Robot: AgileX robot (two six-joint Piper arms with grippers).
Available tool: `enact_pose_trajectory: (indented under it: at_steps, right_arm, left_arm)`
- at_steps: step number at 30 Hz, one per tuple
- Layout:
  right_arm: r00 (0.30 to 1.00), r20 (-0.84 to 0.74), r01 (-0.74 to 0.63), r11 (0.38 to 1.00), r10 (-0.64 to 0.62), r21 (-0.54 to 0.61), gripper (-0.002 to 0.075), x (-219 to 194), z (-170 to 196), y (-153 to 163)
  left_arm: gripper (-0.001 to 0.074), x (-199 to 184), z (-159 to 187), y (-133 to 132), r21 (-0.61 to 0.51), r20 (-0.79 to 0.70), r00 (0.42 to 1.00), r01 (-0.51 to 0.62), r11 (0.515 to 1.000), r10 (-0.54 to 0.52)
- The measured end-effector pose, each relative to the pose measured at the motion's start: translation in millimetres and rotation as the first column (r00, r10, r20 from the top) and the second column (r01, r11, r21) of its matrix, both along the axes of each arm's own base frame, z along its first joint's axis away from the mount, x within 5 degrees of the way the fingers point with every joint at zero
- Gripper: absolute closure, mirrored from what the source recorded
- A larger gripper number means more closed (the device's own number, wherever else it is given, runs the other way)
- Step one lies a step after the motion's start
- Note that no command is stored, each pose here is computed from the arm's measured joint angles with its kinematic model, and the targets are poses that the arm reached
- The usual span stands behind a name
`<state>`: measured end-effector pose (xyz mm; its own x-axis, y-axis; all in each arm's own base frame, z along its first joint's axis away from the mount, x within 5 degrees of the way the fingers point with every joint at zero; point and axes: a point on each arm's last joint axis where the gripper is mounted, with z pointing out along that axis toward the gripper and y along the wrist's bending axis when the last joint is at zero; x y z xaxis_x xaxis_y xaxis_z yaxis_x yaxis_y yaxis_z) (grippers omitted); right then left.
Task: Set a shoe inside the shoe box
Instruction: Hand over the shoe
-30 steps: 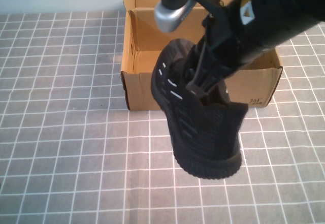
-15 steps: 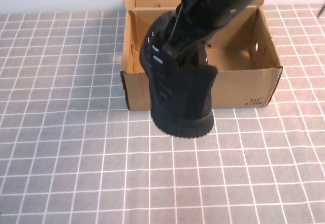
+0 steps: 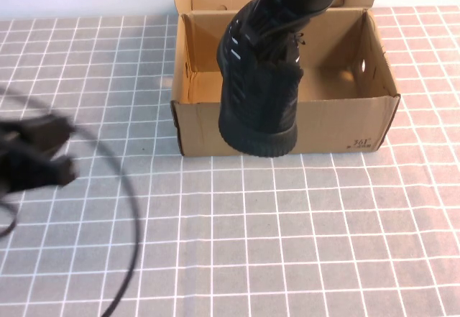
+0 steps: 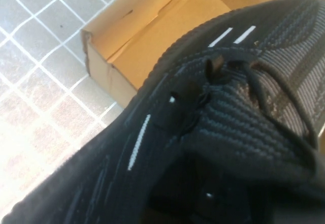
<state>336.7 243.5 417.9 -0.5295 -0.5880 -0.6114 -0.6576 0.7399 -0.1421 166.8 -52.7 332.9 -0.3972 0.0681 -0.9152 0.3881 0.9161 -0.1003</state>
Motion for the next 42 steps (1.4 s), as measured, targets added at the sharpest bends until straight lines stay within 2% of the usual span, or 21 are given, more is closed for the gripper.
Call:
enact_pose_trajectory:
  at_steps: [4, 8, 12, 14, 16, 18, 23, 24, 26, 32, 36, 42]
  right_arm:
    - [1.0, -0.009, 0.014, 1.0, -0.014, -0.002, 0.0718, 9, -6, -1]
    - [0.999, -0.028, 0.027, 1.0, -0.027, -0.007, 0.0718, 16, -15, 1]
    - [0.999, -0.037, 0.036, 0.999, -0.036, -0.003, 0.0718, 19, -18, 3]
    - [0.999, -0.036, 0.037, 0.999, -0.037, -0.002, 0.0718, 19, -18, 3]
    - [0.999, -0.038, 0.039, 0.999, -0.039, -0.001, 0.0718, 19, -18, 3]
    - [0.998, -0.039, 0.039, 0.999, -0.039, -0.002, 0.0718, 20, -19, 3]
    - [0.998, -0.043, 0.039, 0.999, -0.039, -0.005, 0.0718, 20, -21, 4]
    - [0.998, -0.041, 0.039, 0.999, -0.039, -0.004, 0.0718, 20, -20, 4]
    - [0.998, -0.042, 0.041, 0.999, -0.041, -0.002, 0.0718, 20, -20, 4]
    - [0.998, -0.049, 0.036, 0.999, -0.036, 0.007, 0.0718, 20, -20, 5]
    - [0.998, -0.062, 0.029, 0.999, -0.027, 0.024, 0.0718, 19, -20, 7]
    - [0.998, -0.065, 0.029, 0.999, -0.027, 0.028, 0.0718, 18, -20, 7]
  left_arm:
    - [0.0736, 31, 6, -34, 0.025, 0.0, 0.986, 0.169, 0.985, -0.169]
    - [0.0736, 50, 13, -79, 0.071, 0.051, 0.95, 0.304, 0.95, -0.308]
    - [0.0736, 47, 14, -123, 0.158, 0.134, 0.891, 0.414, 0.897, -0.435]
    - [0.0732, 40, 15, -136, 0.206, 0.169, 0.857, 0.452, 0.868, -0.487]
    - [0.0686, 34, 16, -145, 0.249, 0.198, 0.827, 0.477, 0.843, -0.527]
    - [0.0577, 31, 16, -149, 0.275, 0.209, 0.811, 0.488, 0.829, -0.547]
    - [0.0203, 38, 11, -153, 0.28, 0.219, 0.824, 0.46, 0.842, -0.523]
    - [0.0146, 41, 8, -154, 0.281, 0.22, 0.831, 0.447, 0.849, -0.51]
    - [0.0086, 48, 4, -156, 0.275, 0.226, 0.849, 0.415, 0.867, -0.478]
    - [0.0066, 69, -17, -164, 0.254, 0.216, 0.903, 0.316, 0.914, -0.372]
    - [0.0066, 81, -32, -168, 0.196, 0.19, 0.94, 0.248, 0.949, -0.285]
    - [0.0068, 88, -42, -171, 0.162, 0.168, 0.957, 0.211, 0.964, -0.237]
